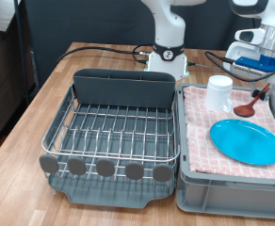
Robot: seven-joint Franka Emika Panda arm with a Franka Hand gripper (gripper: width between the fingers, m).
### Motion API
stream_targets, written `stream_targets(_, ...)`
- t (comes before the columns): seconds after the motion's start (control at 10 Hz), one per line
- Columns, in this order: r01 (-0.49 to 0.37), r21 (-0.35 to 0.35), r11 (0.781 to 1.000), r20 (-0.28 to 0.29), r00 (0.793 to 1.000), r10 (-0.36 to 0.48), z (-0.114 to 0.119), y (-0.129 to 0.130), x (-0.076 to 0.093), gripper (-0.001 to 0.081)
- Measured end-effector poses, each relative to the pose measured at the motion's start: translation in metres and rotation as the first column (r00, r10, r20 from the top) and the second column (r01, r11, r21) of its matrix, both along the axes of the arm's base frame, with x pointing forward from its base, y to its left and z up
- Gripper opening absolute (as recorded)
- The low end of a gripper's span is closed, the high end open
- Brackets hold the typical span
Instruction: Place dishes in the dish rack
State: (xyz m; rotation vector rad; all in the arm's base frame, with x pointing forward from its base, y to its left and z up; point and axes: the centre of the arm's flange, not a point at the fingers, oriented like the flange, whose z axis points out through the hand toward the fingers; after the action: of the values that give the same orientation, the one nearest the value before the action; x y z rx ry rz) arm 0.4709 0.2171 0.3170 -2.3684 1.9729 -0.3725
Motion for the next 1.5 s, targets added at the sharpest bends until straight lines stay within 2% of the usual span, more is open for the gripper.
stream_targets(0.2,0.15,-0.014,0.989,-0.023,0.988,-0.151,0.0,-0.017,-0.007,0.0091)
stream_targets(0.3,0.232,-0.025,0.972,-0.032,0.972,-0.233,0.003,-0.028,-0.014,0.0091)
stream_targets(0.6,0.459,-0.04,0.888,-0.054,0.886,-0.46,0.013,-0.053,-0.037,0.0091)
stream_targets(0.9,0.58,-0.023,0.815,-0.018,0.814,-0.58,0.026,-0.077,-0.06,0.0091)
stream_targets(1.0,0.568,-0.026,0.822,-0.021,0.822,-0.569,0.025,-0.076,-0.06,0.009)
stream_targets(1.1,0.588,-0.027,0.808,-0.036,0.807,-0.589,0.023,-0.078,-0.06,0.009)
stream_targets(1.3,0.659,-0.04,0.751,-0.085,0.746,-0.66,0.021,-0.096,-0.068,0.009)
stream_targets(1.5,0.706,-0.036,0.708,-0.103,0.702,-0.705,0.021,-0.117,-0.083,0.009)
